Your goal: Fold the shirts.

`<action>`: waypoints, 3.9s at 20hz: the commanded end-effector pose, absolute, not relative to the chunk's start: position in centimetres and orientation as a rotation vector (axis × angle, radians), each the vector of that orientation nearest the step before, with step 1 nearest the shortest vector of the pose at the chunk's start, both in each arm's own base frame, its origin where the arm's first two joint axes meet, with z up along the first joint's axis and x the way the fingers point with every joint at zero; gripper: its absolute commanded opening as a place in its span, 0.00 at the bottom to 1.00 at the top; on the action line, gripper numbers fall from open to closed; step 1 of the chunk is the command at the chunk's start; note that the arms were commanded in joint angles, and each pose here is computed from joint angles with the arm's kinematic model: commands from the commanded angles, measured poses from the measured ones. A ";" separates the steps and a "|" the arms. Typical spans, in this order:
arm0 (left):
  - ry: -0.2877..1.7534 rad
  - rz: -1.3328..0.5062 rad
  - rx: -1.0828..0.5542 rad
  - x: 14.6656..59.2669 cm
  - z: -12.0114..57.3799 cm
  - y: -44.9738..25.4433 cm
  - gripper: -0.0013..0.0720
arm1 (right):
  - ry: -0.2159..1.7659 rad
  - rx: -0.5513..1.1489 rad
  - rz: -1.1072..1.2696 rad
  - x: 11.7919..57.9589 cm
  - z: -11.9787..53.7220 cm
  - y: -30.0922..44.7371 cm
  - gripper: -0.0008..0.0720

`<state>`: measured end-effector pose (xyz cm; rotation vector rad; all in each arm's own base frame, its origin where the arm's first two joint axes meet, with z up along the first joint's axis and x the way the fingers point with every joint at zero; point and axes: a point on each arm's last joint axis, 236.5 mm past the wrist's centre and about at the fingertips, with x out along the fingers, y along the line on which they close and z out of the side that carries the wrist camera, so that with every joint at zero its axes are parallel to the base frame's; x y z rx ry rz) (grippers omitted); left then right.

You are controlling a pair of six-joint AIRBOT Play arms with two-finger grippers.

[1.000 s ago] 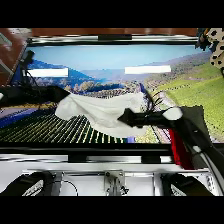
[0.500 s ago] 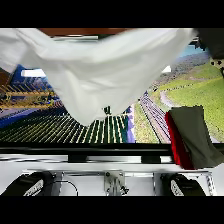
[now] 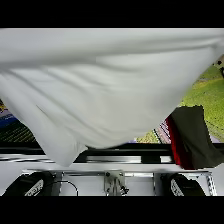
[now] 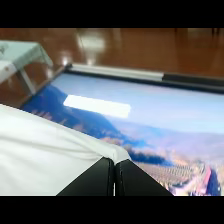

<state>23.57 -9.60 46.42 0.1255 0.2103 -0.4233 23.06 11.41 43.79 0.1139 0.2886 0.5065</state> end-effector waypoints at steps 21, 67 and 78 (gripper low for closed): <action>1.361 -0.488 -0.151 41.8 3.2 -14.8 0.99 | 1.260 0.505 0.457 48.6 6.8 18.6 0.81; 1.346 -0.505 -0.581 25.7 -1.7 -11.7 0.06 | 1.763 0.774 0.258 24.1 -9.0 9.5 0.83; 1.218 -0.520 -0.503 29.4 2.7 -11.0 0.06 | 1.729 0.730 0.374 26.0 -10.7 14.9 0.12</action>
